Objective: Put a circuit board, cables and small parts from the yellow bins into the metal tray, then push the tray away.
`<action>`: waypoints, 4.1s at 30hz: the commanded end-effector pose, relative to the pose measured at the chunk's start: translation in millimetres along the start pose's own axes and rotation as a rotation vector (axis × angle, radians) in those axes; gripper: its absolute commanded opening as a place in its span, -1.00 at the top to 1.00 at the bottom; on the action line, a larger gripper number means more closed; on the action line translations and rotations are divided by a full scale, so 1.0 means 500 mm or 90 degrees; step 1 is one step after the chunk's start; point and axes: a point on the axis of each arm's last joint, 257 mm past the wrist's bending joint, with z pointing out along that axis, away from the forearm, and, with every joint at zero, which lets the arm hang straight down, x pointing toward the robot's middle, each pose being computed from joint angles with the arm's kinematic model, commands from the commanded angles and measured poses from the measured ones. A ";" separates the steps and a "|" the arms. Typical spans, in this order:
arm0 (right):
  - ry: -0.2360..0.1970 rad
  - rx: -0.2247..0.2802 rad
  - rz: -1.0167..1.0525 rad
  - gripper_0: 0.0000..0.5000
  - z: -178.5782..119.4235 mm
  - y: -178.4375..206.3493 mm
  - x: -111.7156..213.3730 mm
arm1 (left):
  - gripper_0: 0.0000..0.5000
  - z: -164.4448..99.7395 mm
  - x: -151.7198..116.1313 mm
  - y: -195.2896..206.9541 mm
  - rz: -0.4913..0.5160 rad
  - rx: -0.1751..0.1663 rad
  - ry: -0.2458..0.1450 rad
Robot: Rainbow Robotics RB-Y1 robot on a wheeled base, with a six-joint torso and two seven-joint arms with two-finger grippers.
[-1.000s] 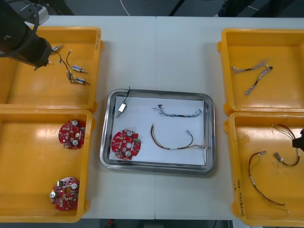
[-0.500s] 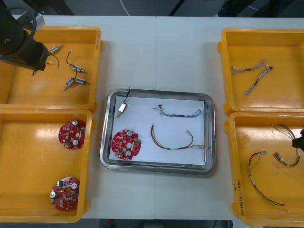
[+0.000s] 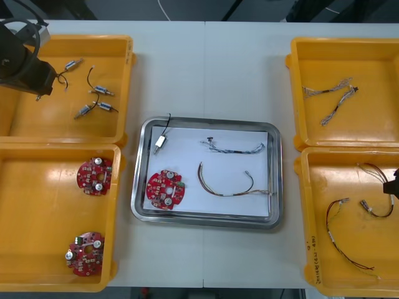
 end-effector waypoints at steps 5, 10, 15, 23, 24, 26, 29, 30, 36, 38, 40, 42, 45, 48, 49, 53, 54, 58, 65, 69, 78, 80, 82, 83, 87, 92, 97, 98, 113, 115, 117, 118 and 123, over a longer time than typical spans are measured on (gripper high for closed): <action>-0.009 0.021 0.023 -1.00 -0.019 -0.024 -0.003 | 1.00 -0.048 -0.053 0.015 0.037 -0.013 -0.043; -0.009 0.020 0.024 -1.00 -0.019 -0.023 -0.003 | 1.00 -0.062 -0.052 0.007 0.039 -0.014 -0.041; -0.008 0.021 0.025 -1.00 -0.018 -0.025 -0.003 | 0.99 -0.086 -0.048 -0.015 0.056 -0.023 -0.032; -0.008 0.021 0.027 -1.00 -0.018 -0.025 -0.003 | 1.00 -0.126 -0.055 -0.089 0.036 -0.003 -0.044; -0.008 0.021 0.027 -1.00 -0.018 -0.025 -0.003 | 1.00 -0.126 -0.055 -0.089 0.036 -0.003 -0.044; -0.009 0.021 0.027 -1.00 -0.020 -0.024 -0.003 | 0.99 -0.133 -0.057 -0.108 0.032 0.005 -0.048; -0.008 0.019 0.028 -1.00 -0.019 -0.024 -0.003 | 1.00 -0.153 -0.061 -0.155 0.029 0.009 -0.054; -0.008 0.019 0.028 -1.00 -0.019 -0.024 -0.003 | 1.00 -0.153 -0.061 -0.155 0.029 0.009 -0.054; -0.009 0.020 0.028 -1.00 -0.020 -0.025 -0.003 | 1.00 -0.187 -0.101 -0.238 0.015 0.029 -0.088; -0.008 0.019 0.028 -1.00 -0.019 -0.023 -0.002 | 0.99 -0.192 -0.108 -0.266 0.010 0.036 -0.094; -0.009 0.018 0.028 -1.00 -0.019 -0.023 -0.003 | 1.00 -0.194 -0.112 -0.285 0.010 0.040 -0.097; -0.008 0.020 0.027 -1.00 -0.020 -0.024 -0.002 | 1.00 -0.195 -0.113 -0.324 0.002 0.048 -0.098; -0.009 0.018 0.029 -1.00 -0.019 -0.023 -0.003 | 0.99 -0.193 -0.111 -0.368 0.001 0.057 -0.098; -0.009 0.018 0.030 -1.00 -0.019 -0.023 -0.003 | 1.00 -0.187 -0.102 -0.404 0.002 0.061 -0.095; -0.009 0.019 0.029 -1.00 -0.020 -0.024 -0.003 | 1.00 -0.183 -0.097 -0.421 0.004 0.064 -0.091; -0.009 0.018 0.031 -1.00 -0.019 -0.022 -0.003 | 1.00 -0.164 -0.074 -0.472 0.011 0.066 -0.073; -0.009 0.019 0.030 -1.00 -0.019 -0.023 -0.003 | 1.00 -0.158 -0.067 -0.483 0.014 0.067 -0.067; -0.009 0.018 0.033 -1.00 -0.019 -0.022 -0.003 | 1.00 -0.140 -0.047 -0.510 0.033 0.064 -0.049; -0.007 0.019 0.033 -1.00 -0.019 -0.022 -0.001 | 0.99 -0.096 -0.002 -0.553 0.050 0.055 -0.002; -0.008 0.022 0.034 -1.00 -0.019 -0.025 -0.002 | 1.00 -0.064 0.010 -0.575 0.047 0.056 0.016; -0.008 0.020 0.038 -1.00 -0.018 -0.023 -0.001 | 1.00 0.008 0.022 -0.604 0.043 0.042 0.027; -0.009 0.021 0.038 -1.00 -0.019 -0.024 -0.003 | 1.00 0.027 0.024 -0.610 0.043 0.037 0.028; -0.008 0.021 0.041 -1.00 -0.019 -0.025 -0.002 | 1.00 0.042 0.028 -0.619 0.044 0.036 0.028; -0.009 0.021 0.040 -1.00 -0.019 -0.024 -0.003 | 1.00 0.049 0.028 -0.620 0.043 0.035 0.028; -0.009 0.022 0.041 -1.00 -0.019 -0.025 -0.003 | 1.00 0.072 0.031 -0.639 0.037 0.044 0.028; -0.009 0.022 0.042 -1.00 -0.019 -0.025 -0.003 | 1.00 0.094 0.032 -0.655 0.040 0.046 0.016; -0.009 0.024 0.042 -1.00 -0.019 -0.027 -0.002 | 1.00 0.099 0.037 -0.659 0.039 0.045 0.017; -0.009 0.023 0.042 -1.00 -0.019 -0.025 -0.003 | 0.99 0.100 0.038 -0.659 0.040 0.043 0.017; -0.009 0.024 0.045 -1.00 -0.019 -0.025 -0.003 | -1.00 0.111 0.038 -0.651 0.025 0.035 0.008; -0.009 0.023 0.045 -1.00 -0.018 -0.025 -0.003 | -1.00 0.107 0.034 -0.650 0.020 0.036 0.004; -0.008 0.022 0.045 -1.00 -0.017 -0.024 -0.002 | -1.00 0.094 0.026 -0.650 0.011 0.043 0.000; -0.008 0.024 0.045 -1.00 -0.018 -0.026 -0.002 | -1.00 0.090 0.023 -0.646 0.008 0.043 -0.001; -0.008 0.022 0.043 -1.00 -0.018 -0.024 -0.003 | -1.00 0.029 0.001 -0.610 -0.019 0.043 -0.009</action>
